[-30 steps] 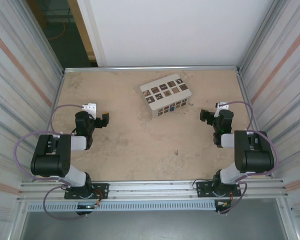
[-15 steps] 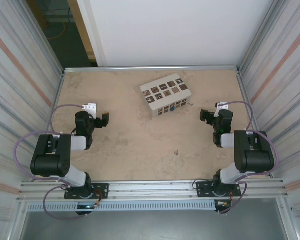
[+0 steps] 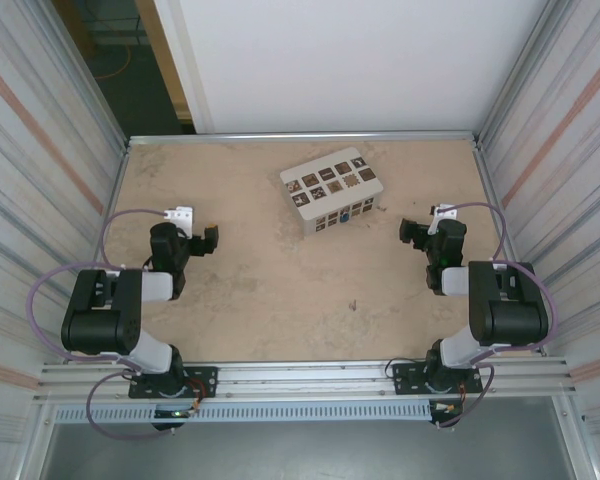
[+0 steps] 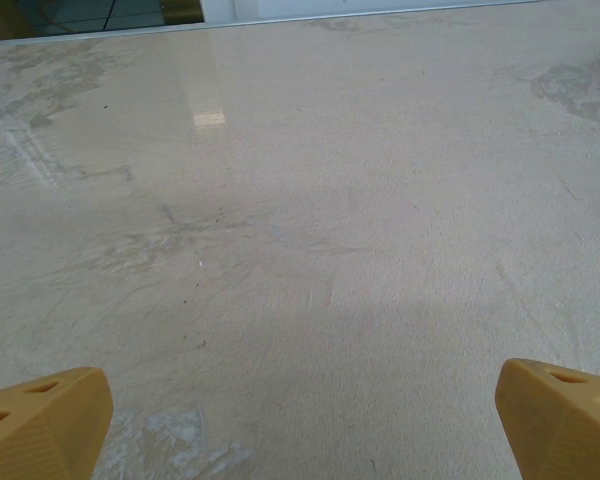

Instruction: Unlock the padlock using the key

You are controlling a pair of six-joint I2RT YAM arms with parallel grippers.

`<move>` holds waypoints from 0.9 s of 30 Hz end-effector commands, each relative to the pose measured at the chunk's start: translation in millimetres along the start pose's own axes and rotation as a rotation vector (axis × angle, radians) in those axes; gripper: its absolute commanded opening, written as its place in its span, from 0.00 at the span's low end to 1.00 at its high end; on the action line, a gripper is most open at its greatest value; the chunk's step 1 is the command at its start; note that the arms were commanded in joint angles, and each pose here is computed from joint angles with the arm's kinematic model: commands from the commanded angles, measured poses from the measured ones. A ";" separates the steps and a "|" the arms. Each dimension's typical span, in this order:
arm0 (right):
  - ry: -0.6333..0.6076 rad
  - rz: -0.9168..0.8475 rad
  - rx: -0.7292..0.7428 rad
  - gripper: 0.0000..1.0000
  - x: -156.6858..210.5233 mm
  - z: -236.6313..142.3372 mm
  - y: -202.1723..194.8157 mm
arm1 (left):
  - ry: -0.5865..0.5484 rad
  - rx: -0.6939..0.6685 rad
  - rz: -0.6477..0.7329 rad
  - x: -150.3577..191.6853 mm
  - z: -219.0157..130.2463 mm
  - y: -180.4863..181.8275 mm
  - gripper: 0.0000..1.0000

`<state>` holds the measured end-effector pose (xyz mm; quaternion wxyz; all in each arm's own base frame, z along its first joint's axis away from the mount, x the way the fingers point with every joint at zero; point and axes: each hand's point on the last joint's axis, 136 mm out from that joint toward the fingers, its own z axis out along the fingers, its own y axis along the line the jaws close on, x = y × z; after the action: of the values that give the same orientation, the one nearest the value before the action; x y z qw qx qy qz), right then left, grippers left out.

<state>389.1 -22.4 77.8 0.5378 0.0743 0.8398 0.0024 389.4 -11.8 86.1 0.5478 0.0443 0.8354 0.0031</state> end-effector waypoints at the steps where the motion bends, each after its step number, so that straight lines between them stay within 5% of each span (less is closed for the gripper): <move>1: -0.021 0.006 -0.004 0.99 -19.3 -6.0 -0.8 | -0.079 -0.020 -0.005 -23.0 -15.8 3.4 0.99; 7: 0.005 0.048 -0.036 0.99 -43.0 -28.8 1.2 | -0.120 -0.059 -0.009 -59.0 -43.0 1.5 0.99; 15: 0.120 0.206 -0.304 0.99 -71.0 -38.6 38.8 | 0.022 0.076 -0.388 -92.8 -57.1 -18.8 0.99; 19: 0.202 0.326 -0.425 0.99 -76.5 -24.8 57.5 | 0.068 0.199 -0.554 -97.3 -53.7 -52.1 0.99; 27: 0.282 0.425 -0.564 0.99 -73.4 23.3 77.7 | 0.220 0.402 -0.586 -92.2 -29.6 -151.6 0.99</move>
<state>439.4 32.7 136.8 0.4199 0.0949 0.8497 0.3046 385.0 -137.8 167.2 0.4400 -0.0822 0.8544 -0.2638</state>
